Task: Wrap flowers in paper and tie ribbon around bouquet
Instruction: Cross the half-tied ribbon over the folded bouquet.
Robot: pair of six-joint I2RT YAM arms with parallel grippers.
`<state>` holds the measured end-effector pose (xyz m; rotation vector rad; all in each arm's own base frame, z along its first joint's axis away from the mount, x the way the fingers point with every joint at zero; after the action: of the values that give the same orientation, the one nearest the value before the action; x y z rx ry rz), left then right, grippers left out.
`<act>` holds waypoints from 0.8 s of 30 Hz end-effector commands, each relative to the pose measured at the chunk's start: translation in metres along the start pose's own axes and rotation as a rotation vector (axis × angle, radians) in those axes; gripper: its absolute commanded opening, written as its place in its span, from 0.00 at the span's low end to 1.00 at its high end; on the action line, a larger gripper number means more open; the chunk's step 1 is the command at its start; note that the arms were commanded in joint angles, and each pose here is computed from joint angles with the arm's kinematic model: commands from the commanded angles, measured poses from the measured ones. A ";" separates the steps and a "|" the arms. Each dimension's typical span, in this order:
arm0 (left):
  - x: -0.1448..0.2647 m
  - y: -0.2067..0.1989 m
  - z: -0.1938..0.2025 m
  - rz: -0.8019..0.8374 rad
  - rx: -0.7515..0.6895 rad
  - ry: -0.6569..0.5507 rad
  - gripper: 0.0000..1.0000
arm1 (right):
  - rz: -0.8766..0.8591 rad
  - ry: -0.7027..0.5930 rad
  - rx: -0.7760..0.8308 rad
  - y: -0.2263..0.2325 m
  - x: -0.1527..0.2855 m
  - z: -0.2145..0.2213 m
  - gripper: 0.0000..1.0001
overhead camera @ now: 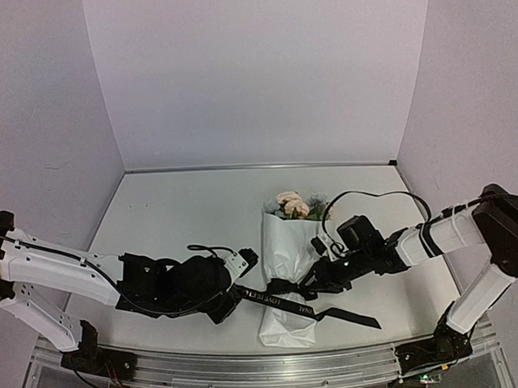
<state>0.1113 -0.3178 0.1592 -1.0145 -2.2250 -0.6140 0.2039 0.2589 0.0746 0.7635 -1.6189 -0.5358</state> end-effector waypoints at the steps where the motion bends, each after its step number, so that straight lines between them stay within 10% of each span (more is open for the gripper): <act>1: 0.000 0.001 -0.005 0.001 0.007 -0.024 0.00 | -0.056 -0.035 0.026 0.020 0.014 -0.004 0.26; 8: 0.000 0.000 -0.008 0.003 0.004 -0.032 0.00 | -0.049 0.016 0.027 0.025 0.024 0.002 0.00; 24: -0.007 -0.034 -0.080 0.141 -0.137 -0.192 0.00 | 0.144 0.244 0.014 0.075 0.082 -0.002 0.00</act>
<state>0.1130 -0.3583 0.1765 -1.1741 -2.2187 -0.6766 0.1906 0.2463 0.1794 0.7427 -1.5656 -0.3637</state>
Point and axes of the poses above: each gripper's point midway between its finger pads, its own x axis back along the fingers, its own y axis along the line the jaws close on, z = x × y, the point moved 6 cm from there along x, back along the fingers, and after that the axes turned 2 degrees about -x, right-handed, at the moved point
